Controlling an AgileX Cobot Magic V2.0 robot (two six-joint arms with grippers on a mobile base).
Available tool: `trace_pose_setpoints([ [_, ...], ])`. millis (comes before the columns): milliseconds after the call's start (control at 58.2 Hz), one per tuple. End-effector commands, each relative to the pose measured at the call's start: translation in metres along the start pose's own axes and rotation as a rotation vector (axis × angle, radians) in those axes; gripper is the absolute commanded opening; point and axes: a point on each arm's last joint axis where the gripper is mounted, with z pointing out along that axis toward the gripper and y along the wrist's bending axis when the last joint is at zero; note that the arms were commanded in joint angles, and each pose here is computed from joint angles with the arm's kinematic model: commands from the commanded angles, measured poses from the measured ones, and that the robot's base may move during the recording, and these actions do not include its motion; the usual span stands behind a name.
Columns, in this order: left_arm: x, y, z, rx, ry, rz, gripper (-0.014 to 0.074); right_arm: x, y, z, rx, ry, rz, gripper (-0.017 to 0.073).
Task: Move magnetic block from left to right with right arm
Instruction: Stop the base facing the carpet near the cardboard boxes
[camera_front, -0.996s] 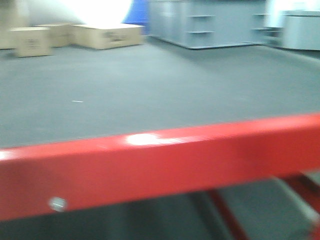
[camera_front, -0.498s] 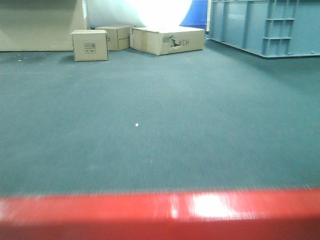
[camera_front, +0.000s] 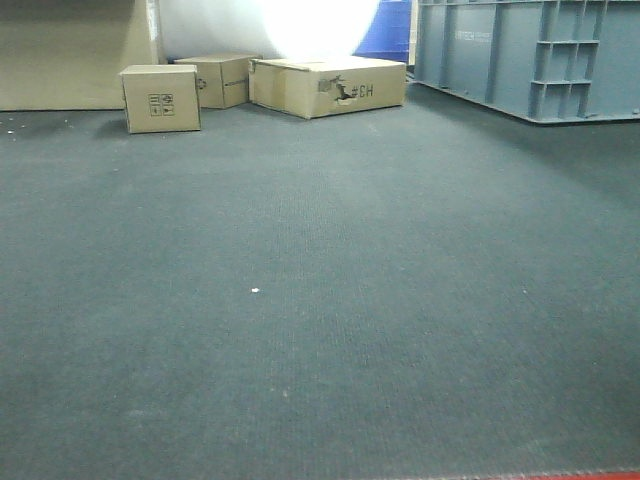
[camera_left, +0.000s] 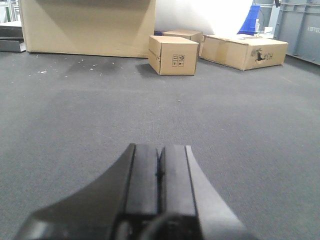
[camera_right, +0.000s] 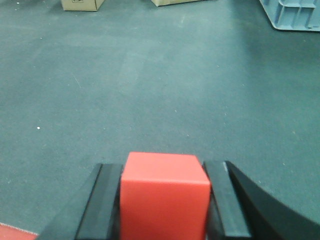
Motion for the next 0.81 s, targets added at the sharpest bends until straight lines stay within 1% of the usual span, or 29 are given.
trace_pose_setpoints([
  [0,-0.005,0.001,-0.001,-0.006,-0.084,-0.010,-0.0126,-0.015,0.001,-0.003,-0.007,-0.098,-0.014,0.0110],
  [533,-0.005,0.001,-0.001,-0.006,-0.084,-0.010,-0.0126,-0.018,0.002,-0.003,-0.016,-0.118,-0.009,0.0110],
  [636,-0.005,0.001,-0.001,-0.006,-0.084,-0.010,-0.0126,-0.027,0.004,-0.003,-0.026,-0.117,0.003,0.0110],
  [704,-0.005,0.001,-0.001,-0.006,-0.084,-0.010,-0.0126,-0.038,0.006,0.005,-0.030,-0.089,0.009,0.0110],
  [756,-0.005,0.001,-0.001,-0.006,-0.084,-0.010,-0.0126,-0.048,0.009,0.015,-0.028,-0.053,0.004,0.0110],
  [790,-0.005,0.001,-0.001,-0.006,-0.084,-0.010,-0.0126,-0.056,0.010,0.022,-0.026,-0.032,-0.016,0.0110],
])
